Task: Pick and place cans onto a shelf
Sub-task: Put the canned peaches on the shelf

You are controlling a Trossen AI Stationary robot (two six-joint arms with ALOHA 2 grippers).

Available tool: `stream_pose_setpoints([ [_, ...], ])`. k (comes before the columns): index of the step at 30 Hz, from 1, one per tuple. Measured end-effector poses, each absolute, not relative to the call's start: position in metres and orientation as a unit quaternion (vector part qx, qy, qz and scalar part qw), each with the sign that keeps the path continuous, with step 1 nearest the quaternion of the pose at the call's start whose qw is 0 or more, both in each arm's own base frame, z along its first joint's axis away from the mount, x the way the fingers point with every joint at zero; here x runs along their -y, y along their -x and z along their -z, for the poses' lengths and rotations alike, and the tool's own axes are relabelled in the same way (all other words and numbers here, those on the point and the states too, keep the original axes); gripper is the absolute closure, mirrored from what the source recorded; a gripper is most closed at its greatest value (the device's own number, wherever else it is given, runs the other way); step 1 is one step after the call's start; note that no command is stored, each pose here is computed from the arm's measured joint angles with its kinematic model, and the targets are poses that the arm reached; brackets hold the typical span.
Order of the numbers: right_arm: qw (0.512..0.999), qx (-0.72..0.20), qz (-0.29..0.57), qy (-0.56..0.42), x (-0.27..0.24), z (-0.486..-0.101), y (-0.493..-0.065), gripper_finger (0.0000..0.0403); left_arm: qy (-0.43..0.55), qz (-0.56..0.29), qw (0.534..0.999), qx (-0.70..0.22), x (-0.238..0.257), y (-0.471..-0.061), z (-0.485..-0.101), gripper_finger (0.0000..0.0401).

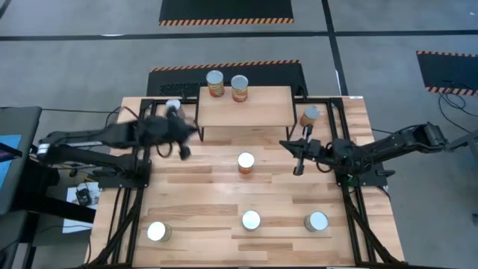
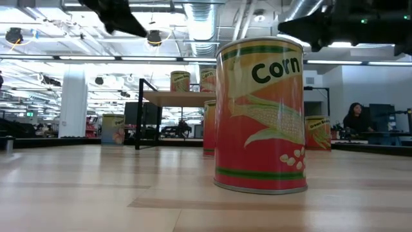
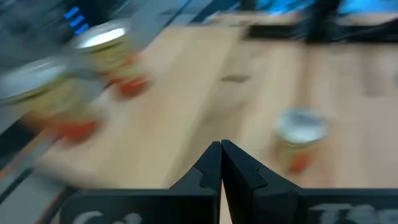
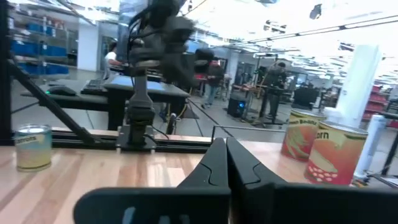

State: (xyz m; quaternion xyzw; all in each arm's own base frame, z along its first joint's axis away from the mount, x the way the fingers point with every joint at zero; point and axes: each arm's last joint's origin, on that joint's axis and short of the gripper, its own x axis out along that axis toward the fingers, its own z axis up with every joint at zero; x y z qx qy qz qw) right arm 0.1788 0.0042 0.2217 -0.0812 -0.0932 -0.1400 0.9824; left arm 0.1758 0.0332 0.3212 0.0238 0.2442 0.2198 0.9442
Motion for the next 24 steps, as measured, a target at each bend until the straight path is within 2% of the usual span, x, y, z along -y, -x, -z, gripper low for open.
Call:
stream_pose_setpoints([
  [3,0.982,0.105,0.138,0.079,-0.005,-0.224,-0.174,0.0401,-0.011,-0.297,0.909,-0.292,-0.05,-0.154,-0.342,0.0401],
  [7,0.98,0.108,0.133,0.096,-0.007,-0.226,-0.171,0.0401,0.017,-0.349,0.864,-0.363,-0.075,-0.139,-0.341,0.0401],
  [16,0.98,0.108,0.128,0.106,-0.009,-0.228,-0.169,0.0395,0.033,-0.357,0.799,-0.482,-0.139,-0.127,-0.304,0.0401],
  [24,0.98,0.108,0.128,0.106,-0.009,-0.227,-0.169,0.0394,0.072,-0.334,0.796,-0.5,-0.184,-0.124,-0.273,0.04],
])
